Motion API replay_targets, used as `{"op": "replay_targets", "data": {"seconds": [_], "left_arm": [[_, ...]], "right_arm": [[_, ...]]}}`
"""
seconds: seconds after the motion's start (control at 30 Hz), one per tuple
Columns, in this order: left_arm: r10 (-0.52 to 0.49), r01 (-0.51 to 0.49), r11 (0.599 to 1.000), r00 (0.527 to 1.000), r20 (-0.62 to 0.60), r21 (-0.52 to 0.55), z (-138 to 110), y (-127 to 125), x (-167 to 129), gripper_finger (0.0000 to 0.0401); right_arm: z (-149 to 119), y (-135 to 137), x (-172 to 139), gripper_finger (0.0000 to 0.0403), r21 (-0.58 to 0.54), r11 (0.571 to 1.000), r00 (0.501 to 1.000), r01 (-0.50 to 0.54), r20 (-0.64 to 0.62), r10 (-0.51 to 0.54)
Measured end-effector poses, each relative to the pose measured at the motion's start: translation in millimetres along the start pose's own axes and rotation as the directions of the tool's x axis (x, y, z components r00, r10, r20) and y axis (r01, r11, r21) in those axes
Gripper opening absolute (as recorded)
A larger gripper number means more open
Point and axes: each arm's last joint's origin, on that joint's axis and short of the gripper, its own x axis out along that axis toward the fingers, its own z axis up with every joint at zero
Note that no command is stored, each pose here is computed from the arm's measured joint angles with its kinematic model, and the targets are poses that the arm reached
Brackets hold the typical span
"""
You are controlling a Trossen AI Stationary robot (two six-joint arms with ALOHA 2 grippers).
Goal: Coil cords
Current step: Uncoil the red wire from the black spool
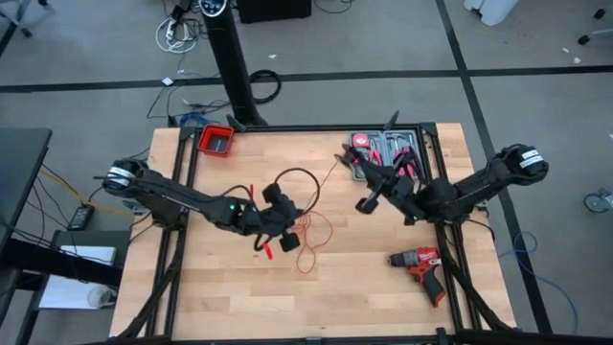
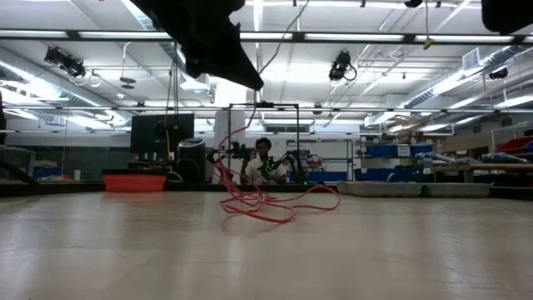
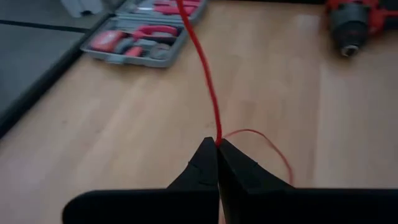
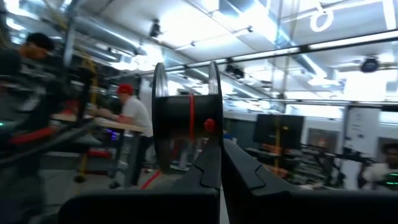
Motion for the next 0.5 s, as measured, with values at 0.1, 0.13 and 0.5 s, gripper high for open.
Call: {"op": "replay_targets", "data": {"seconds": [0.1, 0.13, 0.5], "left_arm": [[-0.015, 0.015, 1.0, 1.0, 0.014, -0.027, -2.3, -6.2, 7.2, 0.0], [-0.023, 0.024, 0.999, 1.0, 0.021, -0.036, -2.2, -7.5, 9.0, 0.0], [-0.075, 0.08, 0.994, 0.995, 0.065, -0.071, 1.9, -9.9, 15.8, 0.0]], "right_arm": [[-6.2, -8.0, 9.0, 0.0, -0.025, 0.998, 0.999, 0.049, -0.009, -0.05], [-8.4, -10.4, 11.8, 0.0, -0.025, 0.998, 0.998, 0.063, -0.014, -0.064], [-34.8, -19.9, 30.8, 0.0, 0.115, 0.993, 0.996, 0.009, -0.084, 0.001]]}}
